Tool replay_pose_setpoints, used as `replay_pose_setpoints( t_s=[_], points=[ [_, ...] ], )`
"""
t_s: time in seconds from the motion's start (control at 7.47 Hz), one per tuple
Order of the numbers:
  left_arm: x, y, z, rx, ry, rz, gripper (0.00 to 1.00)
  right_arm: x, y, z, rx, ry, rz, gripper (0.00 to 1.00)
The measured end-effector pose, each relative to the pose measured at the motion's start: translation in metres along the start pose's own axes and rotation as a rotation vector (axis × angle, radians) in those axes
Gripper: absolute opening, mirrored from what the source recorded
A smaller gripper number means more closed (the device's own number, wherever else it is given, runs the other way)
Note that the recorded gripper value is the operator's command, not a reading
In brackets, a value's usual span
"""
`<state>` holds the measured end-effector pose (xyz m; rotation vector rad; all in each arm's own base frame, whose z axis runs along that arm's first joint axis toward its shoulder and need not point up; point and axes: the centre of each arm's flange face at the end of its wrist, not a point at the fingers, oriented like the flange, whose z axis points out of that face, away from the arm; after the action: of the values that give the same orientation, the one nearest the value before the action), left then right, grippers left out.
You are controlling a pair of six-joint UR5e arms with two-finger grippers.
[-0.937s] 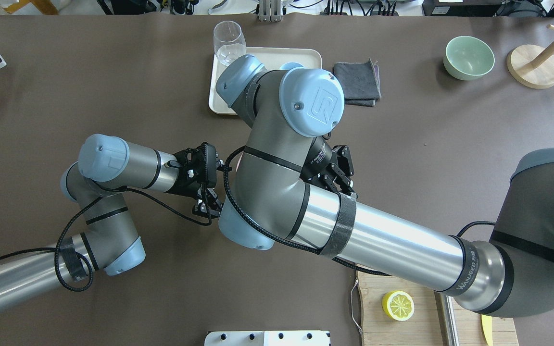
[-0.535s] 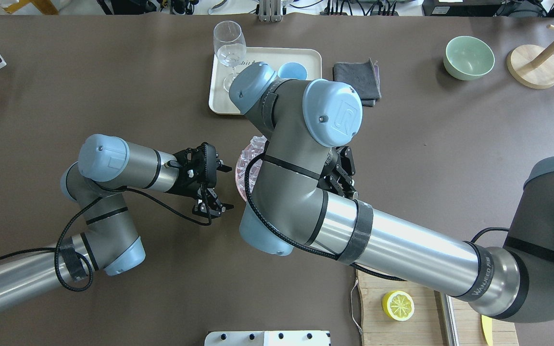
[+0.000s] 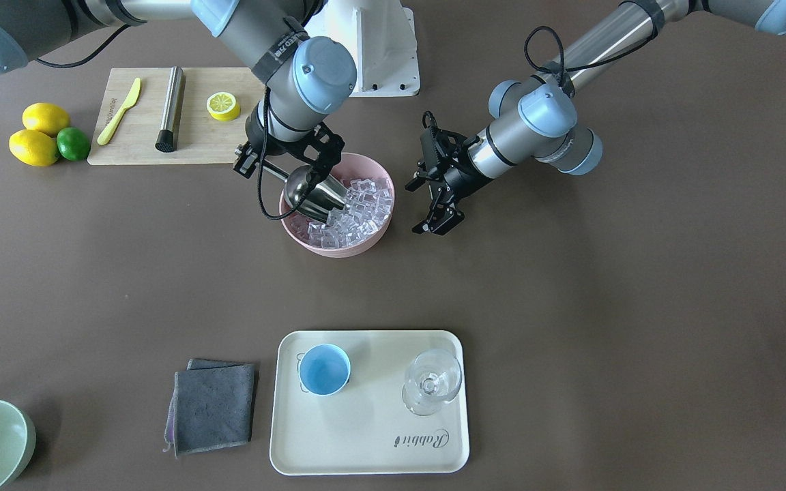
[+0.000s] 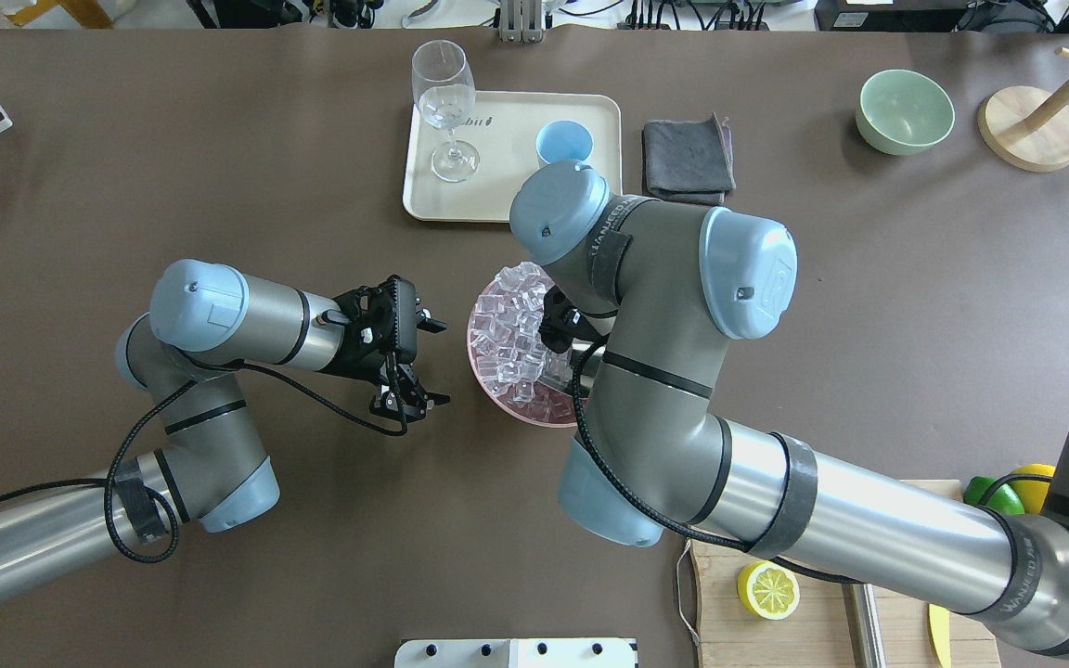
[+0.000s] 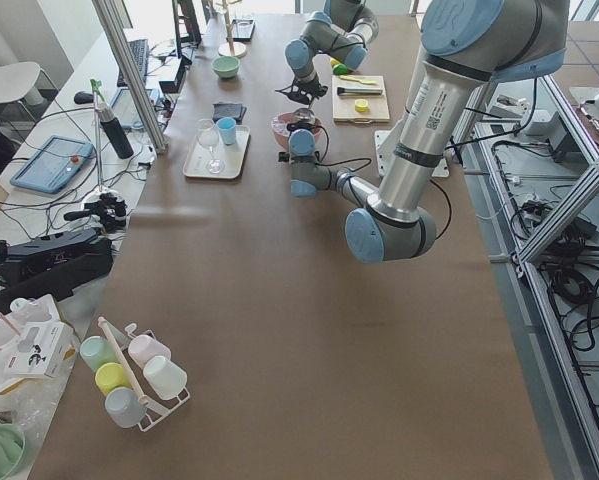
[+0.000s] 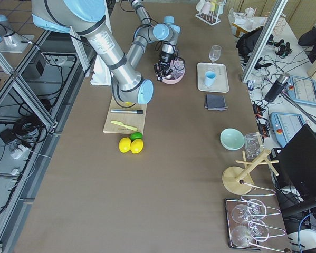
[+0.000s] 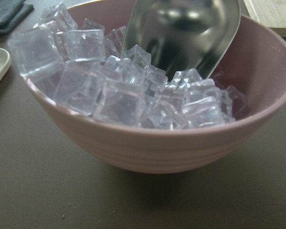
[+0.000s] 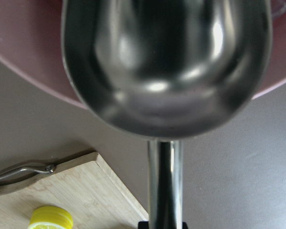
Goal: Put ice in cup with scoop
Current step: 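Lower the scoop into the ice cubes with the right gripper, then drag the scoop through the ice with the right gripper, filling it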
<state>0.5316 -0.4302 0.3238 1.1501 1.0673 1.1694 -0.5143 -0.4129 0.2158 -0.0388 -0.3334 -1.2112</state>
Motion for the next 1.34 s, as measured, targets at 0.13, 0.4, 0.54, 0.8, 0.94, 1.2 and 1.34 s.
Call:
replay_pose_setpoints(
  t_s=[0.13,0.4,0.54,0.8,0.94,1.2,1.34],
  points=[
    [0.0,0.0,0.0,0.0,0.0,0.0,0.98,-0.001,0.004,0.007,0.029,0.006,-0.014,0.0],
    [-0.001,0.0,0.0,-0.001,-0.002,-0.001,0.98,-0.001,0.012,0.02,0.106,0.019,-0.043,0.0],
    [-0.001,0.001,-0.001,-0.001,-0.003,-0.002,0.98,-0.001,0.013,0.022,0.125,0.022,-0.049,0.0],
    [-0.001,0.001,-0.001,-0.001,-0.003,-0.002,0.98,-0.001,0.015,0.025,0.181,0.03,-0.065,0.0],
    [-0.001,0.001,-0.001,-0.001,-0.002,-0.002,0.98,0.0,0.015,0.026,0.199,0.033,-0.07,0.0],
    [-0.001,0.001,-0.001,-0.001,-0.002,-0.002,0.98,0.0,0.016,0.027,0.218,0.035,-0.078,0.0],
    [-0.001,0.001,-0.001,-0.001,-0.002,-0.002,0.98,0.0,0.016,0.03,0.233,0.038,-0.083,0.0]
  ],
)
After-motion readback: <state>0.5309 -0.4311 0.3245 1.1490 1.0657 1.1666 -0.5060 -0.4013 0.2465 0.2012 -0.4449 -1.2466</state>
